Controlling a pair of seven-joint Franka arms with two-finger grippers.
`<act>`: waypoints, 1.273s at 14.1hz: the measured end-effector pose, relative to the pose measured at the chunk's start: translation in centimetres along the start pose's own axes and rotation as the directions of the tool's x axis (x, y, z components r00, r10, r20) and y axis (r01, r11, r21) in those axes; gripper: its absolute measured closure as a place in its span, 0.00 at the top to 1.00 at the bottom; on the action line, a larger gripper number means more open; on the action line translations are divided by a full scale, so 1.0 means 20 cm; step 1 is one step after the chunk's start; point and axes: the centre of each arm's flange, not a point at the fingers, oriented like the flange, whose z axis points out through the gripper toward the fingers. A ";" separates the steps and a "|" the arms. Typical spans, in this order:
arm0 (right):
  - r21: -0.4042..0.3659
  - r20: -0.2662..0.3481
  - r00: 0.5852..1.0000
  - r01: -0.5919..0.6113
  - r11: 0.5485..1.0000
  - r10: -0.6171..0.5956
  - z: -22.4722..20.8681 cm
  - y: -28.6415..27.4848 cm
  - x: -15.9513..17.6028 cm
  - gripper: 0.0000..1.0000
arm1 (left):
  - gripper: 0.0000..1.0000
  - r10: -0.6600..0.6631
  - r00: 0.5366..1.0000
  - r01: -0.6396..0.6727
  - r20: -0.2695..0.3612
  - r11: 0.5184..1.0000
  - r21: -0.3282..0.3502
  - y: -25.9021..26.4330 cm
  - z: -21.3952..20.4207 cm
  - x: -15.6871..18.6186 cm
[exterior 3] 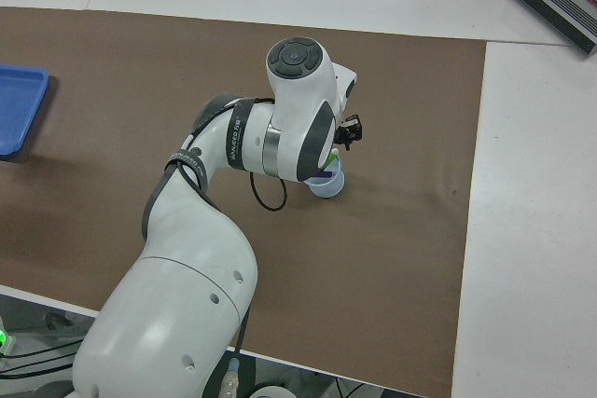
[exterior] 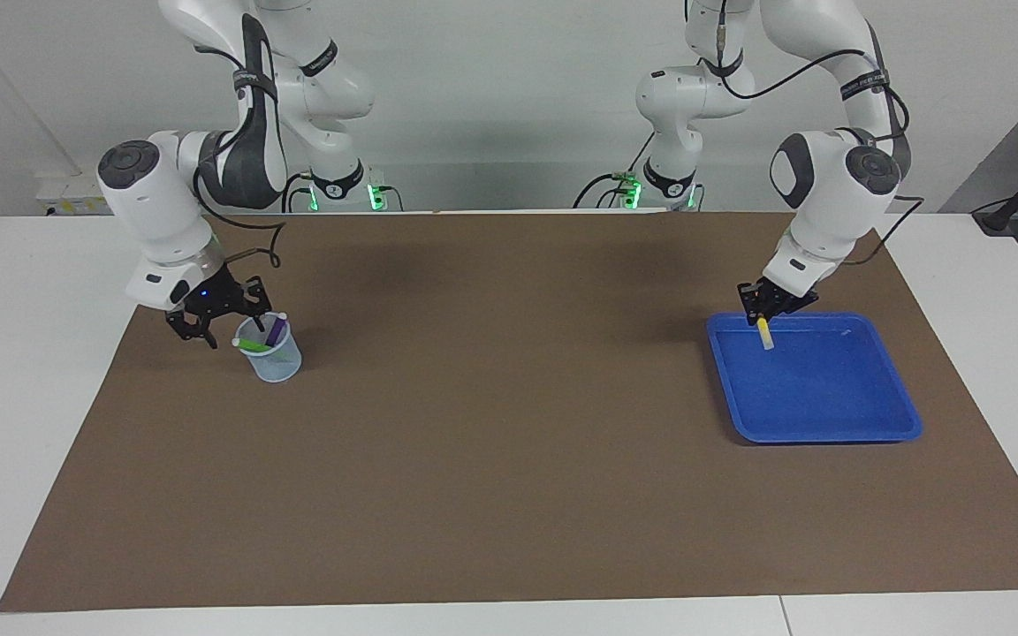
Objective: Right arm passes pens to left for tray arrangement
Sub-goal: 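Carry the yellow pen to the tray while the right gripper returns to the cup, then release the yellow pen in the tray while the right gripper grasps the green pen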
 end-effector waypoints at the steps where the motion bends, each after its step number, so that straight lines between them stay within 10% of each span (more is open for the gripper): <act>1: 0.001 0.001 1.000 -0.003 1.000 0.003 0.01 0.00 0.00 0.70 | 0.17 -0.001 1.000 0.001 -0.008 1.000 0.001 -0.01 0.03 0.02; 15: 0.008 0.016 0.998 -0.052 0.999 0.052 0.05 0.00 0.00 0.70 | 0.17 -0.024 0.999 0.024 -0.025 1.000 -0.002 -0.08 0.43 0.12; 18: 0.008 0.016 0.998 -0.053 0.999 0.053 0.05 0.00 0.00 0.50 | 0.20 -0.024 0.999 0.024 -0.033 1.000 -0.002 -0.09 0.43 0.12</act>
